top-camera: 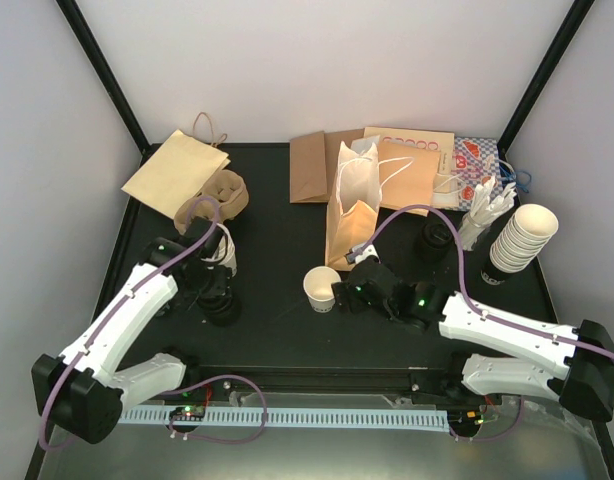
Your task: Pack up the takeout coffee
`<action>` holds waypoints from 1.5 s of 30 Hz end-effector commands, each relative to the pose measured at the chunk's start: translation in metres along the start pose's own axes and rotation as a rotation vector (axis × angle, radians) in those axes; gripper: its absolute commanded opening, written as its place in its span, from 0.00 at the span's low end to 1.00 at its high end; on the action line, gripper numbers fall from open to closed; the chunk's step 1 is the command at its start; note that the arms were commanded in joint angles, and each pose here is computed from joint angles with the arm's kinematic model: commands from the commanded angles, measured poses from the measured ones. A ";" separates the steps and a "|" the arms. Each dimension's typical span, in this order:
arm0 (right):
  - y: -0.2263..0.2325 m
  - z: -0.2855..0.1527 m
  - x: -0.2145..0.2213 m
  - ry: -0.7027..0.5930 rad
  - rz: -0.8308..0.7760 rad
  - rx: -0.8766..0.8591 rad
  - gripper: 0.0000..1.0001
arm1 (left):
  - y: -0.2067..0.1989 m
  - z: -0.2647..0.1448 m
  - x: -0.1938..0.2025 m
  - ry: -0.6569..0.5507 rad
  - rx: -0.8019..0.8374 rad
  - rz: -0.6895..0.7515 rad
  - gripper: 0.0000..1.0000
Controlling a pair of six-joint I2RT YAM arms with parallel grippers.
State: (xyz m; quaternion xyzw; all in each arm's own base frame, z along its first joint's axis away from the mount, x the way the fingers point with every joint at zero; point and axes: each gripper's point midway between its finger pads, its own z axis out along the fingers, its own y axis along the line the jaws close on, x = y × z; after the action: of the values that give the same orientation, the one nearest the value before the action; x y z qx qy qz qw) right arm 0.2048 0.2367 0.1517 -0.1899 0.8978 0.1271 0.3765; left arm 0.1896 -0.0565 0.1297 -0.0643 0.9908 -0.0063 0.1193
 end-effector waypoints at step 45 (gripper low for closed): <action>0.000 -0.018 -0.020 -0.077 0.092 -0.043 1.00 | -0.172 -0.075 -0.001 -0.187 0.546 0.276 0.61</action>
State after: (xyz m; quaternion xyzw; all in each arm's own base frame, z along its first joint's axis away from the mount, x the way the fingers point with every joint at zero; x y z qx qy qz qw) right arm 0.2031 0.2395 0.1675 -0.1776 0.8901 0.1581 0.3889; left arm 0.1770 -0.2005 0.1793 0.1009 0.9556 -0.2173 0.1716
